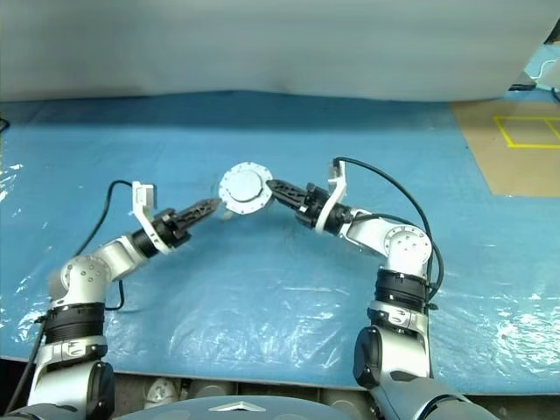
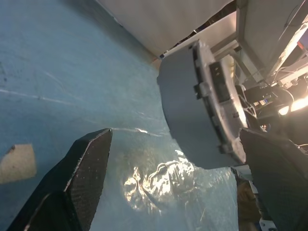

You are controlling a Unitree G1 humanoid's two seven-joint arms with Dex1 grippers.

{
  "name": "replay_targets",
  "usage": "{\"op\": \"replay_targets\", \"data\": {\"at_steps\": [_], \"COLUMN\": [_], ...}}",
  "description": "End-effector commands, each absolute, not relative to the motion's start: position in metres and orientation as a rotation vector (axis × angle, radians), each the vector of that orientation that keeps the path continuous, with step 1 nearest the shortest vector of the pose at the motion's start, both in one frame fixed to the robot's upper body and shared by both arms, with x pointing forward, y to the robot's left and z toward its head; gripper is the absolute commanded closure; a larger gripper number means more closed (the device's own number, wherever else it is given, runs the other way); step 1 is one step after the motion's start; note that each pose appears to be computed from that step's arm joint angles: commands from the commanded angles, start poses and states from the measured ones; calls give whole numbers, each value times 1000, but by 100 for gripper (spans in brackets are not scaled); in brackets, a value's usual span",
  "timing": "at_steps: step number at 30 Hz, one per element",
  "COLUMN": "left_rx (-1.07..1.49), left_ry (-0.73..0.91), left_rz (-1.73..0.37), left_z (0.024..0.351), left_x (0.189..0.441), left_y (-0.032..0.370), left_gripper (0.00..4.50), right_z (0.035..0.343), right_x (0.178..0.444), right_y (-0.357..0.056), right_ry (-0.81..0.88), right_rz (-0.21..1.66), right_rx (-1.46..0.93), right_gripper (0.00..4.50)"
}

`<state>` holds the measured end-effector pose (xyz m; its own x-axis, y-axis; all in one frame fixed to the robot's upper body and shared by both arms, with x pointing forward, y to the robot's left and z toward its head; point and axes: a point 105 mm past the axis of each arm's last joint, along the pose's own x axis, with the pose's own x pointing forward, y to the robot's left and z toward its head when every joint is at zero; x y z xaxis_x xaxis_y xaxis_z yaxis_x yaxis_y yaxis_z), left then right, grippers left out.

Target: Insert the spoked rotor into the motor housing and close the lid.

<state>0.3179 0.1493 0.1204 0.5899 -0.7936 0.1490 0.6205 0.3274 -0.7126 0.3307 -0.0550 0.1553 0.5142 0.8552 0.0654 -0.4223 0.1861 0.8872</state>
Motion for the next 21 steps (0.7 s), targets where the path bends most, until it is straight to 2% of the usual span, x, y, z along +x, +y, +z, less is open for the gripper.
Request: {"op": "replay_targets", "data": {"at_steps": [1, 7, 16, 21], "left_rx": [-837, -924, -1032, -1079], "left_ry": [194, 112, 125, 178], "left_rz": [-992, -1048, -1129, -1105], "left_z": [137, 163, 174, 164], "left_x": [320, 325, 321, 325], "left_y": [132, 113, 82, 68], "left_gripper": [4, 4, 4, 4], "right_z": [184, 184, 184, 183], "right_x": [323, 319, 319, 320], "right_y": [-46, -45, -46, -48], "right_ry": [443, 460, 471, 473], "right_rz": [1085, 1096, 1086, 1071], "right_rx": [1027, 1005, 994, 992], "right_gripper": [335, 335, 335, 335]}}
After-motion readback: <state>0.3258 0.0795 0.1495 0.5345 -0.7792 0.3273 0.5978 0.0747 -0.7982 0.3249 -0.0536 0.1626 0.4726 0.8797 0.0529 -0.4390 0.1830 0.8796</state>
